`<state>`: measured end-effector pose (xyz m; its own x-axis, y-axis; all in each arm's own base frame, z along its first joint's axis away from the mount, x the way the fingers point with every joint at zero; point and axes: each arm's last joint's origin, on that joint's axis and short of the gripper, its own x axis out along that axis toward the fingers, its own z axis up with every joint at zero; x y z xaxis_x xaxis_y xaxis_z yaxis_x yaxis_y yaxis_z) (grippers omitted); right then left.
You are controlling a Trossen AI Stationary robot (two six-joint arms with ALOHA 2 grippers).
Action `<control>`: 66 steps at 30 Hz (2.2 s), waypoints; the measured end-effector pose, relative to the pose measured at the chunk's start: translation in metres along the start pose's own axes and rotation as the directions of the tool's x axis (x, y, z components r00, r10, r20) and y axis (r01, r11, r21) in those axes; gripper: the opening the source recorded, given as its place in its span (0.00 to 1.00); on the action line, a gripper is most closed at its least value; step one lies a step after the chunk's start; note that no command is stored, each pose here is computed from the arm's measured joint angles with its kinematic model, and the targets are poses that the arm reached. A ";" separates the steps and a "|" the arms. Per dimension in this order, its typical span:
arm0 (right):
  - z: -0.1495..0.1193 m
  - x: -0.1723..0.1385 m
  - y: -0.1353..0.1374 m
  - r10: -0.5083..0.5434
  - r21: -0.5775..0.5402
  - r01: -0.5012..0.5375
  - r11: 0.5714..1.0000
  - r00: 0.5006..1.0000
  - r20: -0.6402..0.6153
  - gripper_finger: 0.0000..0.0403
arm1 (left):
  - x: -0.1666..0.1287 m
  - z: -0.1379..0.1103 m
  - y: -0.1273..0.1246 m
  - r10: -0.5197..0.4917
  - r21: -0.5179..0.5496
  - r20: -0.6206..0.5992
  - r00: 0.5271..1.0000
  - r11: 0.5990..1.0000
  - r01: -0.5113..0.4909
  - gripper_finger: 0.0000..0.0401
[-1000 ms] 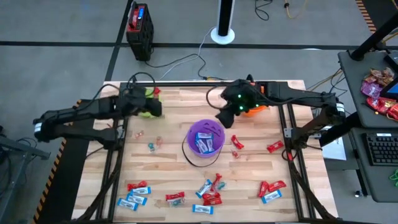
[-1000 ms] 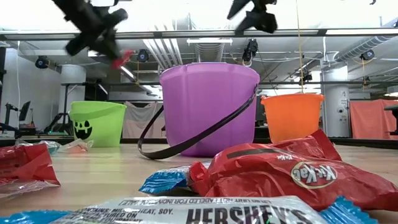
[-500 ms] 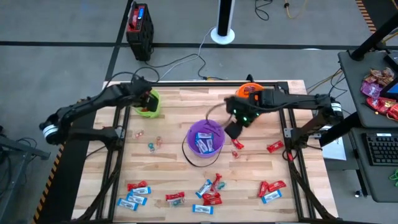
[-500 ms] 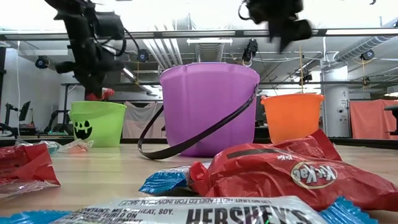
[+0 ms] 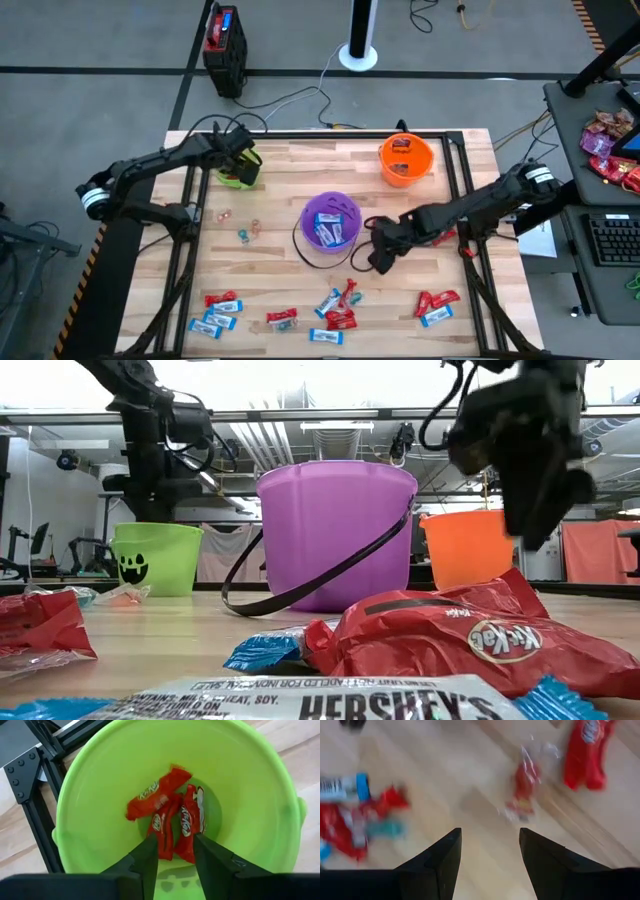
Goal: Sort candy by brand, put in halloween buckets
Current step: Put the red gummy into the orange bucket
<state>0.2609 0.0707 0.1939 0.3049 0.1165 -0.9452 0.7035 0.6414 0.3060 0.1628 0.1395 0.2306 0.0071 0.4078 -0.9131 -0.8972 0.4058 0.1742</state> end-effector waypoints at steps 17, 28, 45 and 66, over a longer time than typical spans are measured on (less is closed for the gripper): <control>-0.007 0.046 -0.029 -0.057 0.065 0.048 0.997 0.987 0.148 0.44 | -0.104 0.006 0.007 -0.438 0.030 0.240 0.866 0.895 0.445 0.32; -0.007 0.047 -0.024 -0.018 0.042 0.015 0.999 0.997 0.075 0.08 | -0.167 -0.036 -0.022 -0.644 0.119 0.062 0.763 0.764 0.635 0.32; 0.033 -0.158 -0.032 -0.001 0.004 0.000 1.000 0.980 0.199 0.03 | -0.067 -0.122 -0.084 -0.562 -0.180 -0.144 0.814 0.824 0.537 0.33; 0.152 -0.172 -0.159 -0.312 0.129 0.294 0.947 0.938 0.154 0.03 | 0.017 -0.128 -0.116 -0.195 -0.146 -0.260 0.946 0.976 0.161 0.44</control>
<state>0.1944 -0.1660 0.3251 0.1652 -0.2075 -0.9642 0.8386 0.5440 0.0266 0.2106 -0.0060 0.1478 0.0671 0.0934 -0.9934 -0.9390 0.3425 -0.0312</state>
